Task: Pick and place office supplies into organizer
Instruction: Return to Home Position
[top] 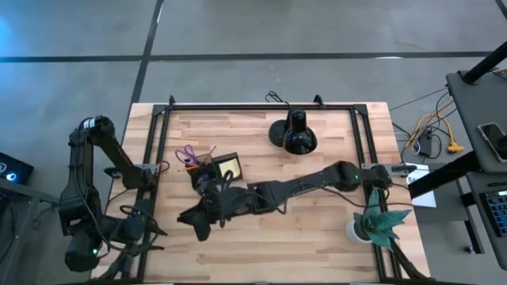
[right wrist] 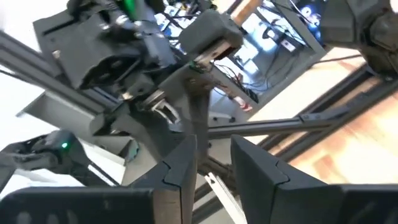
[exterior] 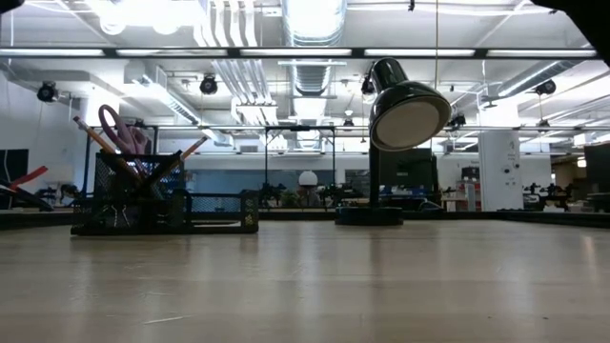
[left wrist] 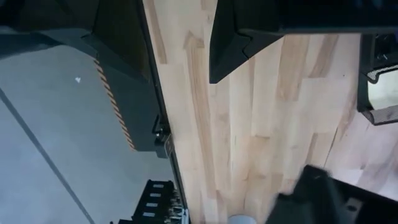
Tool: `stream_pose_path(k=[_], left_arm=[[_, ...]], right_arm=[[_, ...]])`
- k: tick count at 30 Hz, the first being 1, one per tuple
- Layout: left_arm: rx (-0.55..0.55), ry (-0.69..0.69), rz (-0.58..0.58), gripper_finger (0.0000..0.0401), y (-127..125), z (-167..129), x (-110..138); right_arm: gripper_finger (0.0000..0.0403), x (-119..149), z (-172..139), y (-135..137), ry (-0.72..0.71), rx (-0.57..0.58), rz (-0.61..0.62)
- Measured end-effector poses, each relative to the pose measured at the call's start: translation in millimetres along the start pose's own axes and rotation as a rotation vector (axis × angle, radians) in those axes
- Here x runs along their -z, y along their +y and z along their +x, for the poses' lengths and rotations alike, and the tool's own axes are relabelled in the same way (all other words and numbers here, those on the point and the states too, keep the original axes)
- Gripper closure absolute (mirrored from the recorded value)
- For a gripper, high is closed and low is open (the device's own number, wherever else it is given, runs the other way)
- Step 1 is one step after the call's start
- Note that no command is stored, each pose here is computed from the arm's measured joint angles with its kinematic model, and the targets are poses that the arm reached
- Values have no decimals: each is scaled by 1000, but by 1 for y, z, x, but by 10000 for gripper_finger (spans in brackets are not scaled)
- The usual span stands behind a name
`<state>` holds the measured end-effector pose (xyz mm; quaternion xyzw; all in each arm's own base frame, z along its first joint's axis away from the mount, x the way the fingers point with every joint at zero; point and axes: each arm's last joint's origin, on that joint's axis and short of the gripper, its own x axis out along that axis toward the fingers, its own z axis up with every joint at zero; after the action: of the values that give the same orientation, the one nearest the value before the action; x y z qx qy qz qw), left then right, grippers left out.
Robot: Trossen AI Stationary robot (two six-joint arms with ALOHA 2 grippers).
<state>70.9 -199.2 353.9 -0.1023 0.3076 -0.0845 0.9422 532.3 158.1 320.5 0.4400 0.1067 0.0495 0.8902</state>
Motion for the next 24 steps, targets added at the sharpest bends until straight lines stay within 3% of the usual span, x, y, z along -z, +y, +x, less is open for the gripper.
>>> stream_pose_path(k=[4, 7, 11, 18, 21, 24], left_arm=[[15, -1, 36, 253, -1, -1, -1], [54, 42, 95, 253, -3, -1, 0], [110, 23, 90, 253, -4, -5, -5], [214, -120, 119, 253, 8, -21, -28], [257, -156, 140, 253, 16, -25, -30], [365, -216, 144, 253, 17, -22, -27]], right_arm=[[312, 7, -2, 13, 4, -71, 0], [312, 9, -4, 28, -20, -201, -65], [312, 12, -13, 52, -100, -368, -184], [312, 27, -15, 57, -29, -345, -216], [312, 29, -14, 53, 10, -316, -180], [312, 31, -12, 53, 21, -364, -189]])
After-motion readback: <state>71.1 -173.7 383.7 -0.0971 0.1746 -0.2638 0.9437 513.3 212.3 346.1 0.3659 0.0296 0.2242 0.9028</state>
